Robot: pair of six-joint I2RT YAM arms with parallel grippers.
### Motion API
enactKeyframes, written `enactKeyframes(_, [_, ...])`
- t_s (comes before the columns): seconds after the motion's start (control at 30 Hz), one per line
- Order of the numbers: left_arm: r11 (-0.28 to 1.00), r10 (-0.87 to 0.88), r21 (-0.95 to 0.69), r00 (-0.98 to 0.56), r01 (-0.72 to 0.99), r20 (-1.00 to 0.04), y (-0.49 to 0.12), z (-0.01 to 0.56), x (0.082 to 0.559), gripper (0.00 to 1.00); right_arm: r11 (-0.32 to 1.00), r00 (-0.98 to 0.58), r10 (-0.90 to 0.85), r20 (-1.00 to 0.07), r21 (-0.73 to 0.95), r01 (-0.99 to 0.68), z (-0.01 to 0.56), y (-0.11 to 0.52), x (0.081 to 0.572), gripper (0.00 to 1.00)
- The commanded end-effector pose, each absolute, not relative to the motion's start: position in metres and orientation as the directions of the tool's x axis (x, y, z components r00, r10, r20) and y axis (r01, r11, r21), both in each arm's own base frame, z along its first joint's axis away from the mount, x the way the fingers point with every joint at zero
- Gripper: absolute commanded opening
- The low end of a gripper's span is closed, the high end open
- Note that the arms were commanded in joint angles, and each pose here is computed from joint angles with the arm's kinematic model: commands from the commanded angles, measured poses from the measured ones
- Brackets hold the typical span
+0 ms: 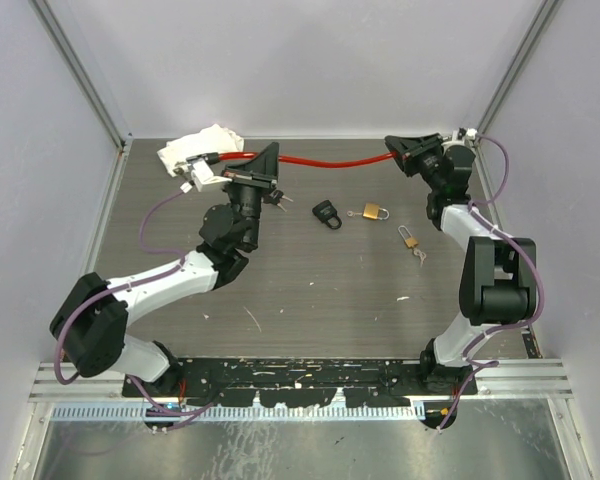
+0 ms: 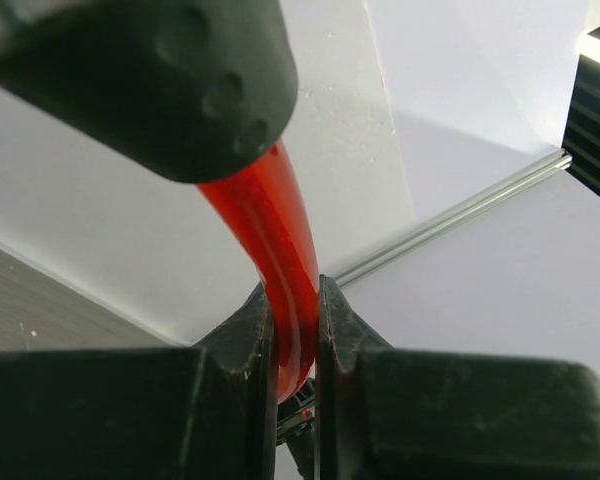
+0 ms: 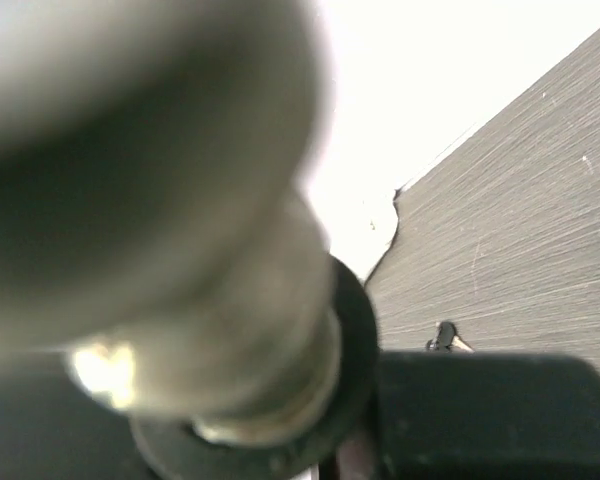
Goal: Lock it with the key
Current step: Adjust the lock.
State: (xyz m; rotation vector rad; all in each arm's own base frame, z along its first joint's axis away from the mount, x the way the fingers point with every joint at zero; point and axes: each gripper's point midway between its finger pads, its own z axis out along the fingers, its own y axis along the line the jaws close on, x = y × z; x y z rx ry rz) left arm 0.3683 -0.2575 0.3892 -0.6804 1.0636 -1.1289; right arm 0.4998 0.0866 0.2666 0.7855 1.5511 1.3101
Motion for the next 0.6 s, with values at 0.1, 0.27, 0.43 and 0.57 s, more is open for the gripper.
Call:
enactKeyframes(0.1, [0.372, -0.913, -0.805, 0.027, 0.462, -0.407, -0.265, 0.414, 0.347, 0.0, 0.503, -0.299, 0.738, -0.605, 0.788, -0.355, 0.329, 0.098, 0.492, 0.01])
enactKeyframes(0.27, [0.581, -0.692, -0.648, -0.12, 0.492, -0.711, -0.302, 0.376, 0.34, 0.0, 0.768, -0.127, 0.391, -0.911, 0.399, -0.502, 0.355, 0.1, 0.468, 0.01])
enactKeyframes(0.43, [0.61, -0.35, -0.444, -0.279, 0.656, -0.894, -0.346, 0.335, 0.316, 0.0, 0.78, 0.023, -0.02, -1.0, -0.03, -0.625, 0.367, 0.117, 0.432, 0.01])
enactKeyframes(0.57, [0.545, -0.101, -0.325, -0.324, 0.773, -0.941, -0.362, 0.311, 0.292, 0.0, 0.669, 0.098, -0.331, -0.938, -0.307, -0.677, 0.347, 0.13, 0.404, 0.01])
